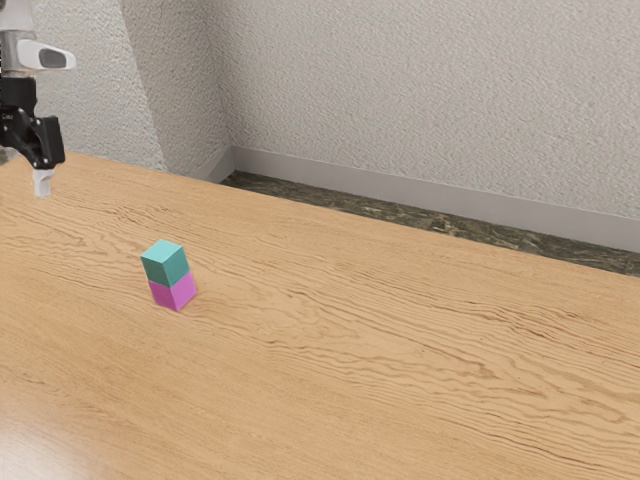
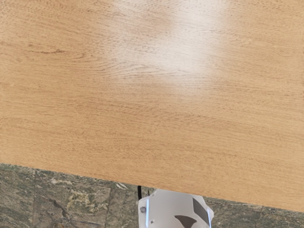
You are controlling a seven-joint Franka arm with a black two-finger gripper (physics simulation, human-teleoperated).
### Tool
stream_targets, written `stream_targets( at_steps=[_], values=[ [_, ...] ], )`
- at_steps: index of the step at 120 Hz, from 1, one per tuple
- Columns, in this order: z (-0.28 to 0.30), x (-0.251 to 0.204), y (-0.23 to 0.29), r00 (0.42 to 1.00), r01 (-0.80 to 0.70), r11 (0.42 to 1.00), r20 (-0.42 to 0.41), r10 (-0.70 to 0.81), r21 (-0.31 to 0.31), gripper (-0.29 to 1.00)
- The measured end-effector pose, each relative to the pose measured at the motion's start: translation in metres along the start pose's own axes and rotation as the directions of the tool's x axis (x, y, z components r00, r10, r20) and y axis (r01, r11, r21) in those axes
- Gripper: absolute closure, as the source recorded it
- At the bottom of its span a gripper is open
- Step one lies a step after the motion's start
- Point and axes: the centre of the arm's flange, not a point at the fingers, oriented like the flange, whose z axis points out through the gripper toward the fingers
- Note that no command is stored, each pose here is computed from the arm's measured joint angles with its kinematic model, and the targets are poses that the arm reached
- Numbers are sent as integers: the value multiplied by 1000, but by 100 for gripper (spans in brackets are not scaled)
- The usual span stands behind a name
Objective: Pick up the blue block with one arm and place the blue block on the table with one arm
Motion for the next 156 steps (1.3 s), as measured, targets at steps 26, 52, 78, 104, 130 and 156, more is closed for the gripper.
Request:
stream_targets(
  at_steps=[26, 52, 78, 104, 130, 156],
  values=[
    [-27, 9, 5, 985, -33, 999, -168, 38, 33, 0],
    [-127, -36, 82, 895, -152, 977, -399, 202, 152, 0],
    [-94, 21, 42, 936, -104, 991, -330, 125, 79, 0],
    [-51, 50, 35, 967, -68, 994, -240, 88, 91, 0],
    [31, 91, -11, 986, 44, 998, -166, -34, 54, 0],
    [84, 138, -30, 981, 93, 991, -181, -74, 98, 0]
  ],
)
